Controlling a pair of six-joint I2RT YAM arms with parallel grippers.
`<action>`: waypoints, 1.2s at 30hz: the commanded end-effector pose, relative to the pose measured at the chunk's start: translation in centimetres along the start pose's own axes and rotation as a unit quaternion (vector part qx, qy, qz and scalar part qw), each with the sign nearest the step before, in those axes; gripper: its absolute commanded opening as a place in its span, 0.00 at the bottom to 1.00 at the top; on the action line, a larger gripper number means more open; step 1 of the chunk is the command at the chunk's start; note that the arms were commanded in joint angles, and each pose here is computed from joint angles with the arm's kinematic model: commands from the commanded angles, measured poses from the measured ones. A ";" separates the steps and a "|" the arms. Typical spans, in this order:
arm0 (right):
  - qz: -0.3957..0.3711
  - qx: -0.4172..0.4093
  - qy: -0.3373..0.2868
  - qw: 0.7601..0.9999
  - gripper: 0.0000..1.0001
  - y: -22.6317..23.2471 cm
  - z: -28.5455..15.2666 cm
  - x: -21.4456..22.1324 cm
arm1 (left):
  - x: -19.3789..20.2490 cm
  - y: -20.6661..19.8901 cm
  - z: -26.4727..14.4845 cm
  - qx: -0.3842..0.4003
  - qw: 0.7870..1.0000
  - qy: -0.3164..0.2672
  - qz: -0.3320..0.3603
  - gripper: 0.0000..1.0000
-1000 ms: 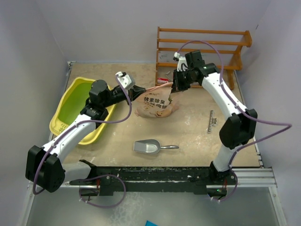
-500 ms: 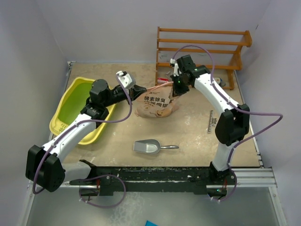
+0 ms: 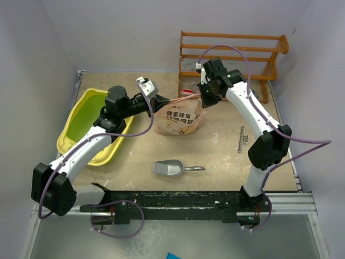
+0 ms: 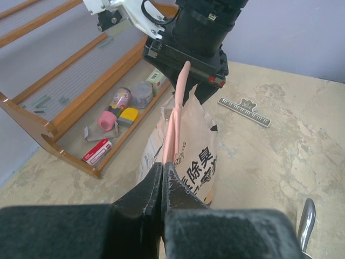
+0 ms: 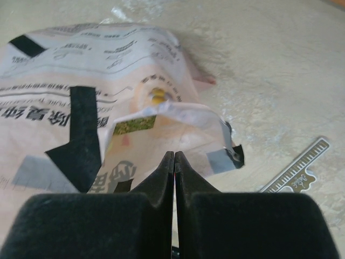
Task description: Fill the litter box with clean litter
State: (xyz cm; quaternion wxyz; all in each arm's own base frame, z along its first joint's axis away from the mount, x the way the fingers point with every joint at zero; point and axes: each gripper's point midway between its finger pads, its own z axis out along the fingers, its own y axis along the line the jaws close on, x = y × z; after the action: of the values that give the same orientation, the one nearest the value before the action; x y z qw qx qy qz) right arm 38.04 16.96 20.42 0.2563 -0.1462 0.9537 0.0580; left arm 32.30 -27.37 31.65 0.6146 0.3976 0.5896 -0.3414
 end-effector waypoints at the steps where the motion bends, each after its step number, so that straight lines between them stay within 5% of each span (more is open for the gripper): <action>1: -0.014 -0.053 0.019 0.998 0.00 1.6 -1.2 1.3 | -6.4 -0.3 0.2 0.013 0.995 -0.079 0.065 0.00; 5: 0.007 -0.022 -0.041 0.999 0.00 0.6 -2.4 -0.4 | -6.7 -0.4 -0.3 0.007 0.994 -0.084 0.067 0.07; 9: 0.029 0.005 -0.105 0.994 0.02 -0.5 -5.8 -1.7 | -7.9 0.1 -1.4 -0.026 0.993 -0.090 0.076 0.30; 14: 0.051 0.005 -0.170 0.984 0.18 -0.9 -10.3 -1.2 | -10.2 0.4 -2.6 -0.057 0.993 -0.098 0.043 0.47; 18: 0.068 -0.053 -0.163 0.983 0.45 0.9 -10.6 2.5 | -9.8 -0.6 -3.1 -0.049 0.995 -0.074 -0.042 0.48; 23: 0.097 -0.161 -0.101 0.977 0.56 4.5 -7.2 8.9 | -3.9 -2.8 -4.0 -0.028 0.992 0.025 -0.124 0.48; 28: 0.146 -0.238 -0.069 0.958 0.58 6.9 -4.1 14.4 | 1.3 -4.8 -5.6 -0.034 0.972 0.092 -0.211 0.49; 36: 0.215 -0.261 -0.057 0.940 0.59 7.4 -0.7 19.8 | 7.5 -7.9 -7.3 -0.027 0.943 0.111 -0.312 0.46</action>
State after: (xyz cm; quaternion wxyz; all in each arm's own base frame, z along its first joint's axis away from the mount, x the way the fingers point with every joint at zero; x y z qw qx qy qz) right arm 18.16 16.91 10.16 0.2149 -0.0183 0.9304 0.2963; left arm 23.98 -23.81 24.02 0.4371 0.2417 0.7600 -0.4158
